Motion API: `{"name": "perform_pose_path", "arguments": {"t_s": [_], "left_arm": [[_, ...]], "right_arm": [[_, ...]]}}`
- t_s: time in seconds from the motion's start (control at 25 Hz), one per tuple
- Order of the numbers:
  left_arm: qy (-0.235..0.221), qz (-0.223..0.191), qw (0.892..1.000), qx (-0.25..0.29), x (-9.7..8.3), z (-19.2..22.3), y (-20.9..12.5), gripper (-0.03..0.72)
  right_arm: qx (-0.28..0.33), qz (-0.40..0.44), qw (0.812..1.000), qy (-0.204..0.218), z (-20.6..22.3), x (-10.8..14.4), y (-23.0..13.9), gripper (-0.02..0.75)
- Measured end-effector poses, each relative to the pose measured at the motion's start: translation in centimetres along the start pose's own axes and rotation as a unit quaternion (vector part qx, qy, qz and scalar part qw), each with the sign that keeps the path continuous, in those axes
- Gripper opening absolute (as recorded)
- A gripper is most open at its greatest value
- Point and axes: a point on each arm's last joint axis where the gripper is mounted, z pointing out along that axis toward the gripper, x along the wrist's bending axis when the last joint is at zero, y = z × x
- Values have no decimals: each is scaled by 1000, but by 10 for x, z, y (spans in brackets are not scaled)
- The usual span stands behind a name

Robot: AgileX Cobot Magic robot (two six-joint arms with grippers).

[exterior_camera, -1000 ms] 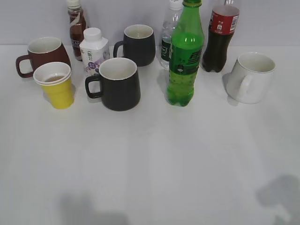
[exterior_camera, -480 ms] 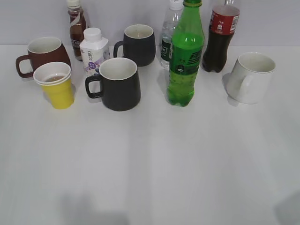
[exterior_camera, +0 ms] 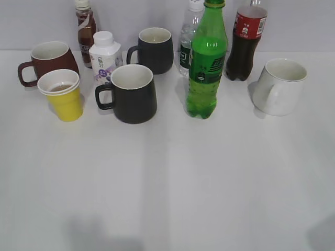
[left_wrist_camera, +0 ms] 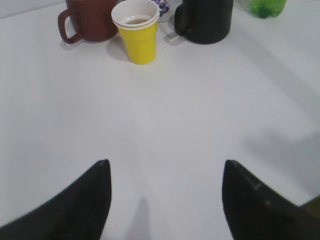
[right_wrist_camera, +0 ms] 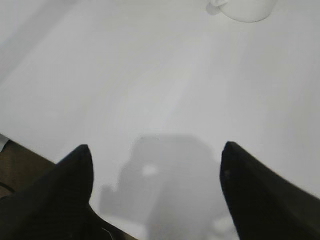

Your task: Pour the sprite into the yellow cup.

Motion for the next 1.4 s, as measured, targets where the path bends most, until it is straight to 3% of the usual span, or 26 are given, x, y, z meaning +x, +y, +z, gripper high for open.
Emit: {"name": "perform_pose_path", "arguments": {"t_s": [0.08, 0.2, 0.4, 0.52, 0.84, 1.4], "left_arm": [[15, -9, 1000, -5, 0, -2, -1, 526], [66, -38, 997, -18, 0, -7, -4, 526], [159, -87, 983, -28, -3, -12, -7, 526], [190, -103, 976, -26, -3, -12, -7, 526], [200, -108, 974, -26, -4, -13, -7, 526], [201, -107, 973, -25, -4, -13, -7, 506]], "right_arm": [[-2, 11, 1000, -14, -1, -1, 0, 591], [0, 51, 996, -70, -1, -3, -1, 591], [2, 129, 975, -181, -3, -9, -2, 590], [-2, 154, 964, -217, -5, -10, -4, 590], [-73, 145, 959, -232, -22, 1, -14, 589], [-79, 130, 966, -210, -24, 2, -15, 589]]}}
